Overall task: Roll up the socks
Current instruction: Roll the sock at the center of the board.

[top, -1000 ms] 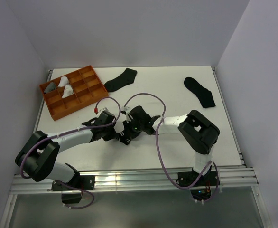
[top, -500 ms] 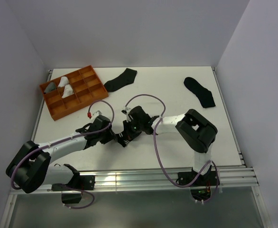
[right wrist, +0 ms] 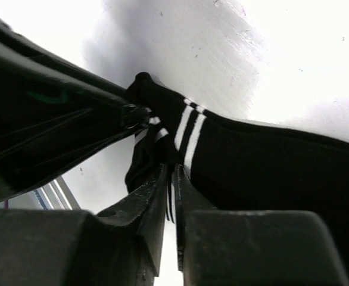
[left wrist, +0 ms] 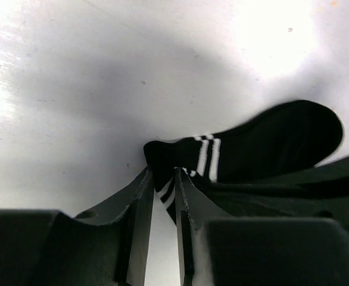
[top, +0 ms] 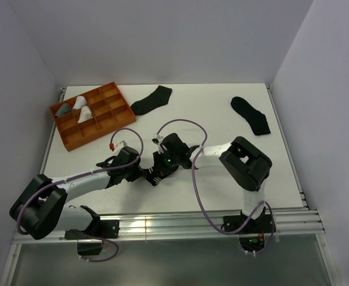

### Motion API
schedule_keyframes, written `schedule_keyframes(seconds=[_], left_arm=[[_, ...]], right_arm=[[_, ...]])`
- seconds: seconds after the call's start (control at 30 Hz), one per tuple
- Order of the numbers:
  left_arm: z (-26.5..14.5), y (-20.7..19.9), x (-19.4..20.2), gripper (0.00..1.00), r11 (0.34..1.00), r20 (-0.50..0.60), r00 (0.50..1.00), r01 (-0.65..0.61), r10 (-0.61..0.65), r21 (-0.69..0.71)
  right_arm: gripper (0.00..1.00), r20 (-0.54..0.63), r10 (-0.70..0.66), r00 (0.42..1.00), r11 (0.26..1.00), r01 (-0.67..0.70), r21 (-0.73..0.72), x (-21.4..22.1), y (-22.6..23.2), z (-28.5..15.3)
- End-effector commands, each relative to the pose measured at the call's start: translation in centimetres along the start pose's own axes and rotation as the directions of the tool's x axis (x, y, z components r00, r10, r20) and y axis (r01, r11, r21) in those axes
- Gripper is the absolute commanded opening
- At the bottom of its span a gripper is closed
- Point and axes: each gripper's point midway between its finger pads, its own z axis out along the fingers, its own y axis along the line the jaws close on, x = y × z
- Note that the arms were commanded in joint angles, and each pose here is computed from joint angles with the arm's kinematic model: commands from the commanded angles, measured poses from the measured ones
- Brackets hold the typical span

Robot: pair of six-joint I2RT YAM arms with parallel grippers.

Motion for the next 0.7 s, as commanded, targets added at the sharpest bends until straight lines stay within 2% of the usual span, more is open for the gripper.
schedule_keyframes(seconds=[0.0, 0.23, 0.67], left_arm=[[0.6, -0.2, 0.0, 0.25, 1.000, 0.006, 1.000, 0.015, -0.015, -0.004], [0.7, 0.2, 0.0, 0.24, 1.000, 0.004, 1.000, 0.007, -0.007, -0.028], [0.6, -0.5, -0.5, 0.24, 1.000, 0.011, 1.000, -0.002, 0.002, -0.020]], right_arm=[[0.19, 0.066, -0.041, 0.997, 0.998, 0.045, -0.048, -2.4, 2.2, -1.3], [0.33, 0.110, -0.025, 0.994, 0.997, 0.033, -0.076, -3.5, 3.6, -2.2], [0.35, 0.100, 0.036, 0.994, 0.998, -0.031, -0.048, -3.6, 3.2, -0.7]])
